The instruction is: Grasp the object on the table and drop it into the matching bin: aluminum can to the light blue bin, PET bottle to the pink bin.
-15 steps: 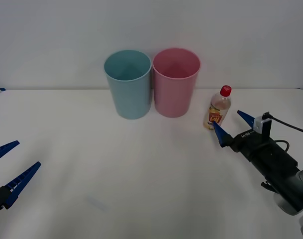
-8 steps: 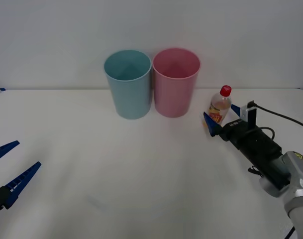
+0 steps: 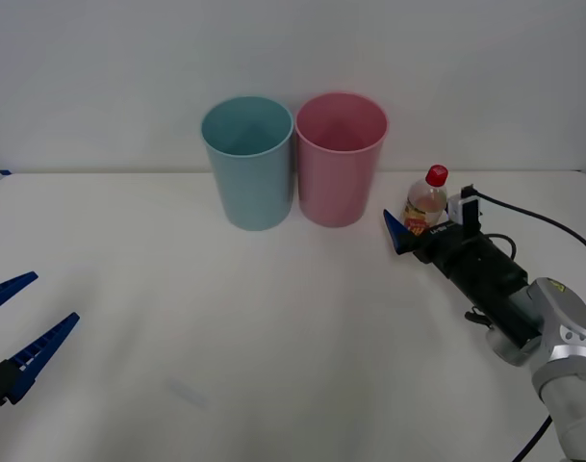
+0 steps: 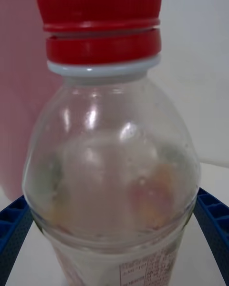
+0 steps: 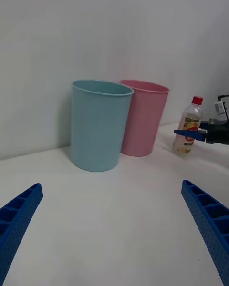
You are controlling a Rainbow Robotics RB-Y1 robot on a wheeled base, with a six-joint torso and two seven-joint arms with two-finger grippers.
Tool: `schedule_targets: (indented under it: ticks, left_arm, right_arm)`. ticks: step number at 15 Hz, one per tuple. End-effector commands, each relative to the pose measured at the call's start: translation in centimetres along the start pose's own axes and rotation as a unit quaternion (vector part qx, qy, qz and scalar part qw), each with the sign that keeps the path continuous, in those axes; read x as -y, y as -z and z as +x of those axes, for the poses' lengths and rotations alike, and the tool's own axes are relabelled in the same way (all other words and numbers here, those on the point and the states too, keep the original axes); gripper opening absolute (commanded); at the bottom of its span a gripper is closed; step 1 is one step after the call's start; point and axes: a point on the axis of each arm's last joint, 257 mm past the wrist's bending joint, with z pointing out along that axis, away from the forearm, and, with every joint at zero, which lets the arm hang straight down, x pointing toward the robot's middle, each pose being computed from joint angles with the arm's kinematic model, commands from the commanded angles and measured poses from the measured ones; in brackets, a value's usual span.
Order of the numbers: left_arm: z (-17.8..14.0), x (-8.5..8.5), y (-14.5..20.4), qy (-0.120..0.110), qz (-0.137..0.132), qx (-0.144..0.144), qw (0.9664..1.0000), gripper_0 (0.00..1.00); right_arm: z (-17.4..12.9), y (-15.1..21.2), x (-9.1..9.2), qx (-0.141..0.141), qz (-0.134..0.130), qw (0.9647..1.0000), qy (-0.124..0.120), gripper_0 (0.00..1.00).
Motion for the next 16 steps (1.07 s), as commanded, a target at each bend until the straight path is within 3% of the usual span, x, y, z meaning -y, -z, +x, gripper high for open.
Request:
schedule_targets:
  ticks: [1,2,3,10,13,16]
  left_arm:
    - [0.0,0.0,0.0,0.0,0.0,0.0,1.0,1.0]
    - [0.0,0.0,0.0,0.0,0.0,0.0,1.0,1.0]
    - [0.0,0.0,0.0,0.0,0.0,0.0,1.0,1.0]
    - [0.0,0.0,0.0,0.0,0.0,0.0,1.0,1.0]
    - [0.0,0.0,0.0,0.0,0.0,0.0,1.0,1.0]
    - [0.0,0.0,0.0,0.0,0.0,0.0,1.0,1.0]
  right_arm:
    - [-0.1,0.0,0.0,0.001,0.0,1.0,0.004,0.24]
    - [-0.1,0.0,0.0,0.002,0.0,1.0,0.004,0.03]
    - [-0.1,0.0,0.0,0.002,0.0,1.0,0.004,0.0]
    - [-0.6,0.1,-0.7,0.013,-0.015,0.9998,0.005,0.0]
    - [-2.3,0.4,-1.4,0.036,-0.034,0.9988,0.006,0.0]
    - [-4.6,1.5,-2.0,0.058,-0.04,0.9973,0.024,0.0]
